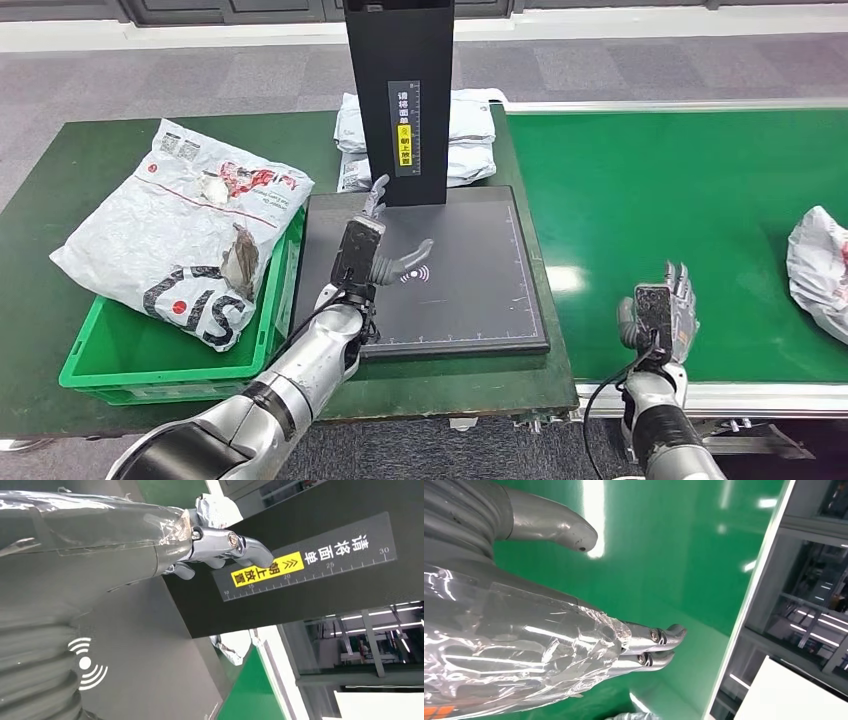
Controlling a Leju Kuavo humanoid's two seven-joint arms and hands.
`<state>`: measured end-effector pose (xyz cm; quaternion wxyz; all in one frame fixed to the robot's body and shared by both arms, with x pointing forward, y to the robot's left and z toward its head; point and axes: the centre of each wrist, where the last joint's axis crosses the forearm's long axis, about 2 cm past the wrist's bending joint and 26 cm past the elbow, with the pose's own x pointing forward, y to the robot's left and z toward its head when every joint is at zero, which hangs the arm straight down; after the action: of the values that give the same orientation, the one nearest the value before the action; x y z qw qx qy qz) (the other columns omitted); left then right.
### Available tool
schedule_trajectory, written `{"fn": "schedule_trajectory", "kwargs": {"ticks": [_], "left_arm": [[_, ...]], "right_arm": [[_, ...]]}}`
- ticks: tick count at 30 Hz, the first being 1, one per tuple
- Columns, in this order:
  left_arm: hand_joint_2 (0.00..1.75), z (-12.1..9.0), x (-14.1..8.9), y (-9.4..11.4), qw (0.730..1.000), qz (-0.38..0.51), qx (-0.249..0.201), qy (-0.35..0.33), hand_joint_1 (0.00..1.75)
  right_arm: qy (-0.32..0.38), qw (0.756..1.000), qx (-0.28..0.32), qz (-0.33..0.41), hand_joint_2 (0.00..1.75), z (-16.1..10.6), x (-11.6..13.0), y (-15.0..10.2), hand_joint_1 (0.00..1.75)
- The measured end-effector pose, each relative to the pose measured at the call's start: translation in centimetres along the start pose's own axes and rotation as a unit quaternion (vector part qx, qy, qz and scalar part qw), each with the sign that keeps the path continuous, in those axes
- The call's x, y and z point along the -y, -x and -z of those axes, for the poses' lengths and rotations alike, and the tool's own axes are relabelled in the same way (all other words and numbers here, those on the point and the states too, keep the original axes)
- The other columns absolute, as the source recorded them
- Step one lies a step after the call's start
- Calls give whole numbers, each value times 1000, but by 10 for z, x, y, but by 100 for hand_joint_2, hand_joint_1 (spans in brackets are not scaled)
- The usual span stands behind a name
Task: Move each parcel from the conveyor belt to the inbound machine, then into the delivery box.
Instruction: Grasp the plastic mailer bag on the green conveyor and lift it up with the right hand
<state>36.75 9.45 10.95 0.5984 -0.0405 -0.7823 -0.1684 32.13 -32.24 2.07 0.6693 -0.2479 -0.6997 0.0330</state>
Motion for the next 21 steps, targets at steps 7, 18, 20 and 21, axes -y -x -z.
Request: {"fn": "schedule_trajectory", "kwargs": {"ticks": [7,18,20,21], "left_arm": [[175,-11,13,5,1000,-4,-12,4,0],[175,-20,16,11,1000,-16,-1,7,0],[175,-20,16,11,1000,-25,-2,8,0],[175,-20,16,11,1000,-28,-3,9,0]], "right_arm": [[1,1000,-5,-16,175,-7,3,8,0],[3,999,3,-51,175,-7,14,14,0],[-3,998,11,-56,175,-7,16,16,0],[-6,998,16,-55,175,-8,17,16,0]]}}
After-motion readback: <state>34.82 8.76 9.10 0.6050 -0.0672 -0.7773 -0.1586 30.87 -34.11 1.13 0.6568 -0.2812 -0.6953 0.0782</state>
